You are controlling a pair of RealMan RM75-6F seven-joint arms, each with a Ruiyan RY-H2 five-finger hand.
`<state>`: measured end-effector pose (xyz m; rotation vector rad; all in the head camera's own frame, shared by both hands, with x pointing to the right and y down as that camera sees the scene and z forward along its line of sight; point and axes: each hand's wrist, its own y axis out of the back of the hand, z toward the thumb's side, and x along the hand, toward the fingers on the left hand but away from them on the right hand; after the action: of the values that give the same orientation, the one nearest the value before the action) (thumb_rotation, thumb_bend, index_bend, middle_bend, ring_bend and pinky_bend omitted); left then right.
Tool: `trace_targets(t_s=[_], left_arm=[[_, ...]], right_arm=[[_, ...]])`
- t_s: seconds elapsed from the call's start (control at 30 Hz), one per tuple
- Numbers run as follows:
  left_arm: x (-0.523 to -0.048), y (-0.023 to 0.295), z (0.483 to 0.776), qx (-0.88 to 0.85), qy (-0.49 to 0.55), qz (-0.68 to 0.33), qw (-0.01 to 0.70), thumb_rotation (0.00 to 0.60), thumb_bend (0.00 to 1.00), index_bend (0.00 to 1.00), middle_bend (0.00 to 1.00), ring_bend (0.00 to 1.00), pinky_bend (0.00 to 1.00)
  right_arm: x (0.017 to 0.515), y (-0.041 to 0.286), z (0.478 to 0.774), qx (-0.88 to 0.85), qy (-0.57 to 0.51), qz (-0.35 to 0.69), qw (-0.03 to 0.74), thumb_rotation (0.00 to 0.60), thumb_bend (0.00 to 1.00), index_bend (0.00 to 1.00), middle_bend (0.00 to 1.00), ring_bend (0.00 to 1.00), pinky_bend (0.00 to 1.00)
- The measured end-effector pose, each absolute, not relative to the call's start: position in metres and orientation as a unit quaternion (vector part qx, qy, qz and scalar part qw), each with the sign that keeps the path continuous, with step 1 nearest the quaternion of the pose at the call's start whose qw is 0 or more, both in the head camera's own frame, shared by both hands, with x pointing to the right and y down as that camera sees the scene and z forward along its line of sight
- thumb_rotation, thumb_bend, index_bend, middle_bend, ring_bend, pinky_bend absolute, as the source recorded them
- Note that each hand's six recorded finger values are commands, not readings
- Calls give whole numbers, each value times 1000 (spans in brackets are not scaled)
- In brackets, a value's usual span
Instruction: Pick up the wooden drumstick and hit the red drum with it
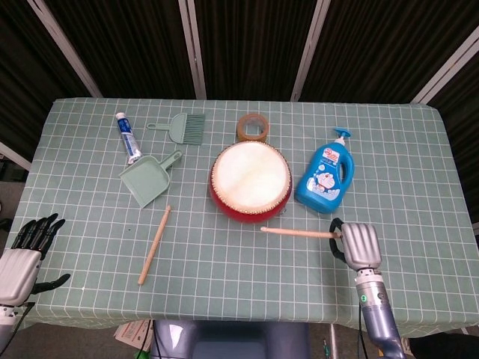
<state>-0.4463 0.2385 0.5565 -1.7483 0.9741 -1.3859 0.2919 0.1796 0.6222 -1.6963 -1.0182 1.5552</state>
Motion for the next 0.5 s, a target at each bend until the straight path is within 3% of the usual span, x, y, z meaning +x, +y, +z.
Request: trace_targets(t_s=[0.5], left_arm=[[-446, 238, 557, -676, 373, -533, 346, 600, 0, 0, 0, 0, 15]], right_arm=[[313, 117, 582, -614, -476, 587, 229, 600, 775, 1000, 1000, 1000, 955]])
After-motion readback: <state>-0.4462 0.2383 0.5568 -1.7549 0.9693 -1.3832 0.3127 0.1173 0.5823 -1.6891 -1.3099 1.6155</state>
